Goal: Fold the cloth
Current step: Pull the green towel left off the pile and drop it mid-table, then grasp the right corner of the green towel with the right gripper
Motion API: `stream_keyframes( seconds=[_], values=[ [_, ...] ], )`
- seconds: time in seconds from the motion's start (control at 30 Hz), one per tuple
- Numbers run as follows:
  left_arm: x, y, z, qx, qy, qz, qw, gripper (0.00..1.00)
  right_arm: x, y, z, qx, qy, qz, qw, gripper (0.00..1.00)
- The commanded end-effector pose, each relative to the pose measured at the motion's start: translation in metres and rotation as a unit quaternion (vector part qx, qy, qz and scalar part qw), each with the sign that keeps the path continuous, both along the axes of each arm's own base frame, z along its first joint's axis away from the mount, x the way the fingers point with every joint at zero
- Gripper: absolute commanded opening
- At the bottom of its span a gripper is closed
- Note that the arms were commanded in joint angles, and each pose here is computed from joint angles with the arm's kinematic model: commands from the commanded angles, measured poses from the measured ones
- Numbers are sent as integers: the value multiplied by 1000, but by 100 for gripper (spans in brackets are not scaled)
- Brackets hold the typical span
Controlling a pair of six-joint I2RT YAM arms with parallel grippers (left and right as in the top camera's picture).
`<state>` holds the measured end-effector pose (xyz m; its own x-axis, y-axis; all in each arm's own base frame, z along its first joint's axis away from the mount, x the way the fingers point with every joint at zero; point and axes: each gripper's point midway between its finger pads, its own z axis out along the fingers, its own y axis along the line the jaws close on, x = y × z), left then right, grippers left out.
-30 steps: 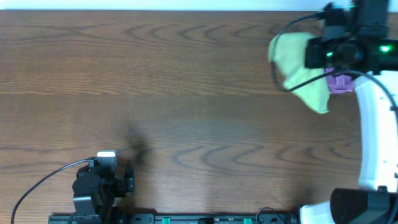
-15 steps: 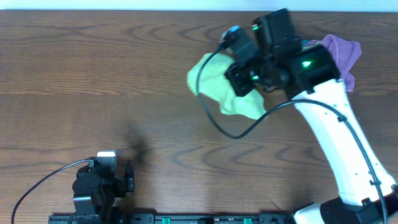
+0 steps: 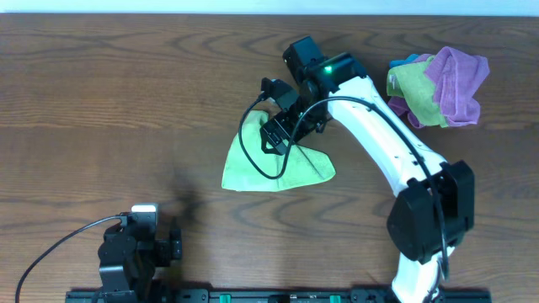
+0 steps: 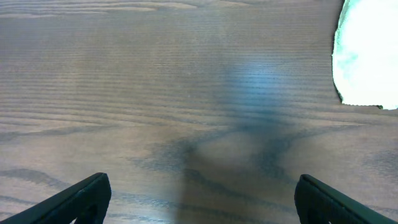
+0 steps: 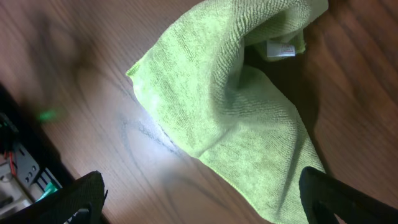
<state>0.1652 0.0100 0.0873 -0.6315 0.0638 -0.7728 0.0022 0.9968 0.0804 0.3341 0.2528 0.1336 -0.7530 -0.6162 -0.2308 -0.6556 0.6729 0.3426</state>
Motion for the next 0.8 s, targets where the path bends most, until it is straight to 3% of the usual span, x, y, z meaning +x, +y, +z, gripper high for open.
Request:
stream_keyframes(
  seconds=[0.0,0.43,0.77],
  values=[
    [-7,4,-18,16,31,2,999,95,1,-2,35,37,-29,0,999,99],
    [-7,4,-18,16,31,2,999,96,4,-98,26,-25,41,-117,992,99],
    [-7,4,-18,16,31,2,999,96,-29,-119,-30,59,140,-124,981,99]
  ],
)
